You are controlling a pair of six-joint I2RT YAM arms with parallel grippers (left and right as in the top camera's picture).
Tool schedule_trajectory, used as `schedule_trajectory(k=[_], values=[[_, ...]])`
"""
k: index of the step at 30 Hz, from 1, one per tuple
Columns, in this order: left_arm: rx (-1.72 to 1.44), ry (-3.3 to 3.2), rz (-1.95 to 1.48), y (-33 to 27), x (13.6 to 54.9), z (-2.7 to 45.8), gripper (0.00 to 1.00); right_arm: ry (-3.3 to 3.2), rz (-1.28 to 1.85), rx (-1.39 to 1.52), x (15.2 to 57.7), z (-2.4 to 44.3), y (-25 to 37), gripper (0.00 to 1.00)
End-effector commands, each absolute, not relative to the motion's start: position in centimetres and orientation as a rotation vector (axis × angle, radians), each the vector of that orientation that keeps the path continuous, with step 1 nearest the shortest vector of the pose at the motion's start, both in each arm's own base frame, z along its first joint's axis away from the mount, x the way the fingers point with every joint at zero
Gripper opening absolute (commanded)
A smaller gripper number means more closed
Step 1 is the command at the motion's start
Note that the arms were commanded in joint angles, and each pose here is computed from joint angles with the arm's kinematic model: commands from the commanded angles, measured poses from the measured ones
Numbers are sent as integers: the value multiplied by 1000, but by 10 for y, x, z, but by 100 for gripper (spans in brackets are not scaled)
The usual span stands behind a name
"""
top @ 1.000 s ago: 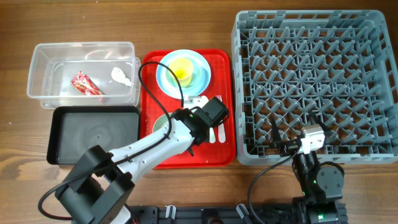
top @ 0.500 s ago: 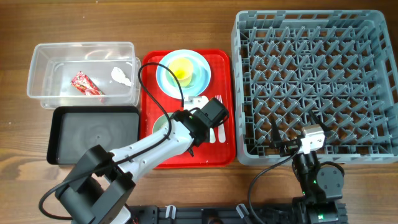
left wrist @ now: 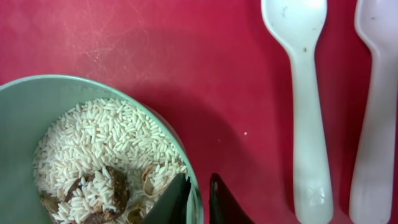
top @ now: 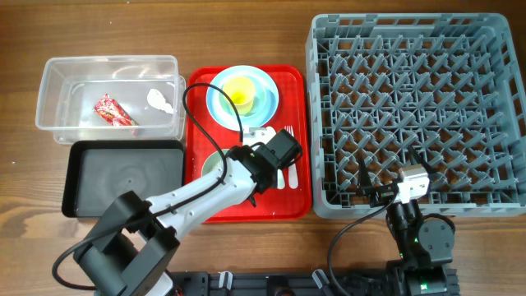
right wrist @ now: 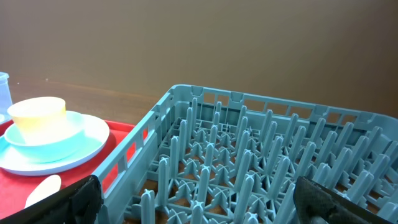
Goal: Sort waste into correct bins and load items into the dishwasher rack
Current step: 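Lower the left gripper onto the teal bowl rim and grip it, then lift the bowl with the left gripper and tip rice onto the black tray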
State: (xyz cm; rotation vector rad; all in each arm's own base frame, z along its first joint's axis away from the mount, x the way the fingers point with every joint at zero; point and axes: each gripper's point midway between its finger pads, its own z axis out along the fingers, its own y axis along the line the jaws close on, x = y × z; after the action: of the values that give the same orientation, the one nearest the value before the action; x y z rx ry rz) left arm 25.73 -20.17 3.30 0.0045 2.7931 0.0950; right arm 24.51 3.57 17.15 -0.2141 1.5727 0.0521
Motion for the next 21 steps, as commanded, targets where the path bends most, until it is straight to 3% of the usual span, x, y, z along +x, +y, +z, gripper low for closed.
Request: schedule_trajectory(k=[1, 8, 16, 21], values=[[-24, 2810, 119, -197, 255, 24, 4, 1571, 46, -211, 245, 172, 35, 100], [-28, 2812, 61, -205, 256, 44, 4, 1571, 46, -211, 245, 172, 35, 100], [-163, 2676, -217, -180, 286, 188, 4, 1571, 46, -211, 245, 172, 35, 100], [-343, 2696, -470, -123, 289, 214, 4, 1571, 46, -211, 245, 172, 35, 100]])
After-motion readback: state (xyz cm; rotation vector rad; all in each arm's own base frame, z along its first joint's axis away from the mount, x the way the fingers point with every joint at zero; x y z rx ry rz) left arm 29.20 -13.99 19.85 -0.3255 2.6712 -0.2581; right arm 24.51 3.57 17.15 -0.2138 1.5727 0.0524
